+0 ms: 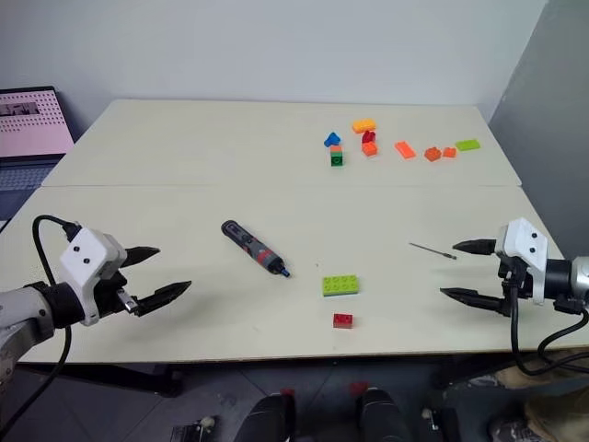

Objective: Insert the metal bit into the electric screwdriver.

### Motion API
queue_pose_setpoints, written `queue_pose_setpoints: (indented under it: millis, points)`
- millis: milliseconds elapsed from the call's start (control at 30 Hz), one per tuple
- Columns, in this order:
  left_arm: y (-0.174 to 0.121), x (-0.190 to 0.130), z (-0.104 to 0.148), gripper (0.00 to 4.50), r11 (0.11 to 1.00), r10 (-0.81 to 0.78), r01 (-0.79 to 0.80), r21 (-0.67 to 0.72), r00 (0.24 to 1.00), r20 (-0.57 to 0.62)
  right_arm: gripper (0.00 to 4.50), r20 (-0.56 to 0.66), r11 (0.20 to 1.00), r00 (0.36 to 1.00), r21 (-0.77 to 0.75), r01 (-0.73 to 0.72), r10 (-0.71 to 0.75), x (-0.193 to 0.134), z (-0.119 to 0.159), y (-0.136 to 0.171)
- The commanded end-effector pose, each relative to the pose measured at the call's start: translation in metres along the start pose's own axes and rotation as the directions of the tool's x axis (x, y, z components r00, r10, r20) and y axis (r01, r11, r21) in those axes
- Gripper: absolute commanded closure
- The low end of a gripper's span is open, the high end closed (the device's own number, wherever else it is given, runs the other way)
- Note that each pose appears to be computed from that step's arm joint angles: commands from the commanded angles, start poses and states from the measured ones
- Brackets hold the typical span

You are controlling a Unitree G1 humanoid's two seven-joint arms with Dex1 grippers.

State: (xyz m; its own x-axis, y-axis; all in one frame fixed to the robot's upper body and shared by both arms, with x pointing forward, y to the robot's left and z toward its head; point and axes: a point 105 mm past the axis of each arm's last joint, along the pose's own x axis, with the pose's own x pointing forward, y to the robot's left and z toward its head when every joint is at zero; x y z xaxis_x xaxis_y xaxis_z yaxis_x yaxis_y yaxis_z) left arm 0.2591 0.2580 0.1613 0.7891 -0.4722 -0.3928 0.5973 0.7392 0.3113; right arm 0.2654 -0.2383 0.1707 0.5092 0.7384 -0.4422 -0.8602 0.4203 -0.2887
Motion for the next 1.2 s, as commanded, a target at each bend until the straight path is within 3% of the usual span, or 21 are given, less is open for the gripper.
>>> queue_pose_setpoints:
  millis: [33,267,567,967,1200]
  points:
    - [-0.001,-0.002,0.011,0.0,0.999,-0.016,0.015,0.039,1.0,0.025,0.0,0.016,0.999,1.0,-0.042,0.013,-0.013,-0.002,0.008,0.0]
    - [0.0,0.0,0.011,0.0,0.998,-0.017,0.017,0.055,1.0,0.011,0.0,0.013,0.999,1.0,-0.046,0.011,-0.011,-0.001,0.008,0.0]
    - [0.006,0.001,0.024,0.0,0.996,-0.006,-0.001,0.087,0.996,0.089,0.0,0.043,0.998,0.999,-0.064,0.005,-0.002,0.008,0.014,-0.002]
    - [-0.031,0.002,0.028,0.0,0.961,-0.212,0.2,0.191,0.976,0.046,0.0,0.089,0.994,0.995,-0.104,-0.035,0.045,0.027,0.029,0.002]
    - [-0.062,0.01,0.026,0.0,0.923,-0.345,0.331,0.197,0.938,0.039,0.0,0.082,0.985,0.988,-0.121,-0.119,0.129,0.066,0.038,0.014]
